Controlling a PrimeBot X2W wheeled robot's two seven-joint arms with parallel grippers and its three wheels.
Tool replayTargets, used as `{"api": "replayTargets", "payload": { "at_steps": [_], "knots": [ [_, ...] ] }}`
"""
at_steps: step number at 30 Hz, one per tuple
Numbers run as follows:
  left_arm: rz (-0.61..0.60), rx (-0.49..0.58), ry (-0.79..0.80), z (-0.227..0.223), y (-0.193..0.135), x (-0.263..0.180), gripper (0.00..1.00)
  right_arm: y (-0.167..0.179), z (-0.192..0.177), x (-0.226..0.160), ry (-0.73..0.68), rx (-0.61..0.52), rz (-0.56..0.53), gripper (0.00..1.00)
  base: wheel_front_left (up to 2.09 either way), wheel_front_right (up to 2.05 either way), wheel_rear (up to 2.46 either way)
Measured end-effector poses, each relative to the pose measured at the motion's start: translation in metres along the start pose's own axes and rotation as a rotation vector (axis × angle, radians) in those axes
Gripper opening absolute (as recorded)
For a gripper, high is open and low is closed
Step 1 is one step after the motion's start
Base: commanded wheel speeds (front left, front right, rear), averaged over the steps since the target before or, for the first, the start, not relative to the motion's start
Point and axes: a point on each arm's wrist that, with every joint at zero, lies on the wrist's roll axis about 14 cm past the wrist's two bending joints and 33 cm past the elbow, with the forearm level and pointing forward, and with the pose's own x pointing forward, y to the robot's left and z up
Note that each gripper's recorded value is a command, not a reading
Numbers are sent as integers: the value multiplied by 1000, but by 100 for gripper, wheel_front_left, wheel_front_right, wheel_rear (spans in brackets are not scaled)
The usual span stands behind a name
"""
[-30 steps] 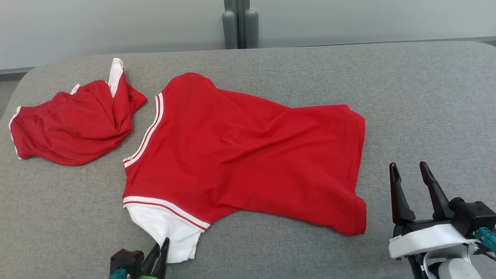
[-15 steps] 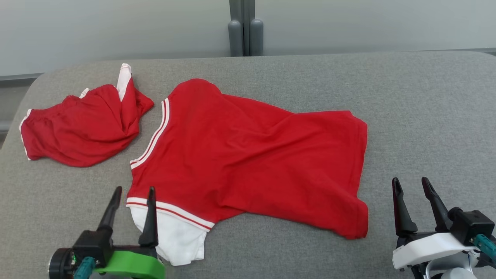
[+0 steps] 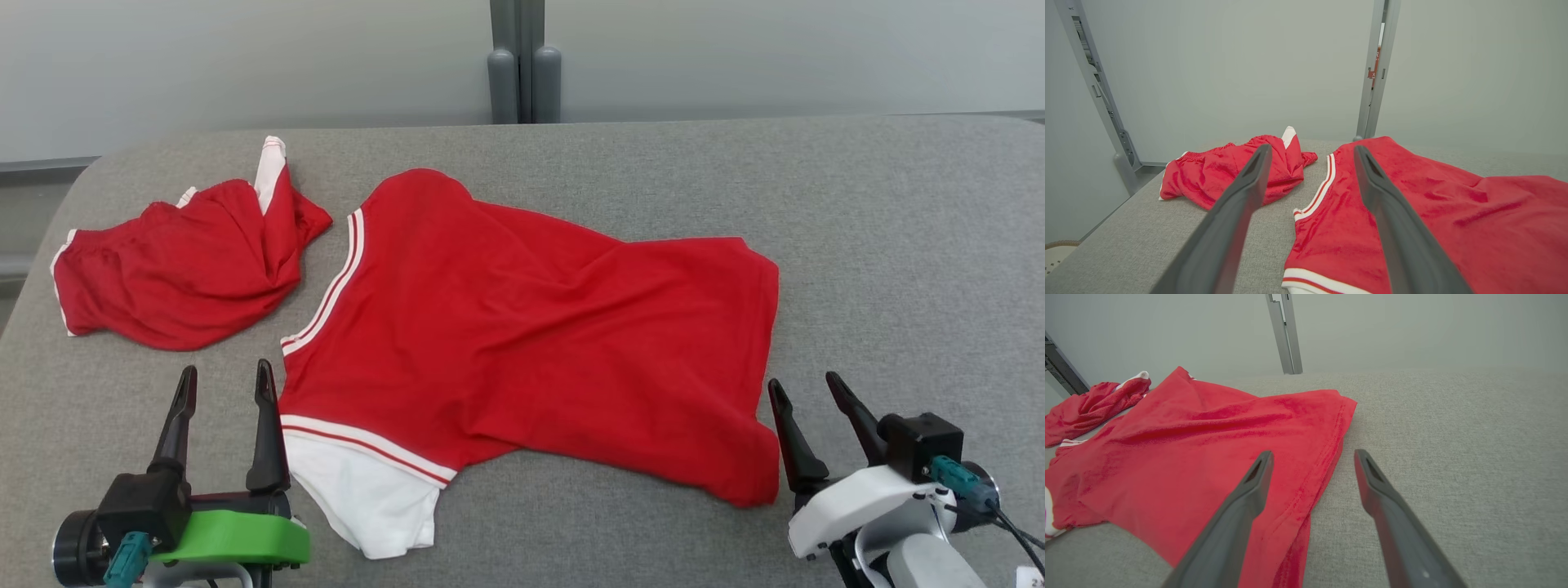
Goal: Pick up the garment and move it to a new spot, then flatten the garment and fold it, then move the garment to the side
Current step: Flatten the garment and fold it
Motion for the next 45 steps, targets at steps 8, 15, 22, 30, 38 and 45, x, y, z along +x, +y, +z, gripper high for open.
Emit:
{"api": "replayTargets", "payload": {
  "at_steps": [8, 15, 22, 30, 38, 45],
  "knots": [
    [15, -7, 19, -6, 5, -3, 100, -3, -13, 38, 119, -54, 36, 100, 0, 0, 0],
    [45, -5, 37, -11, 17, -7, 100, -11, -40, 62, 243, -64, 31, 100, 0, 0, 0],
    [62, -15, 70, -22, 20, -9, 100, -8, -59, 73, 295, -55, 44, 0, 0, 0, 0],
    [47, -29, 85, -28, 14, -1, 100, -22, 3, 116, 99, -73, 38, 0, 0, 0, 0],
    [45, -41, 103, -34, 11, -3, 100, -22, 66, 159, -34, -96, 41, 0, 0, 0, 0],
    [59, -56, 116, -37, 12, -7, 100, -27, 38, 162, 75, -100, 16, 100, 0, 0, 0]
  ]
}}
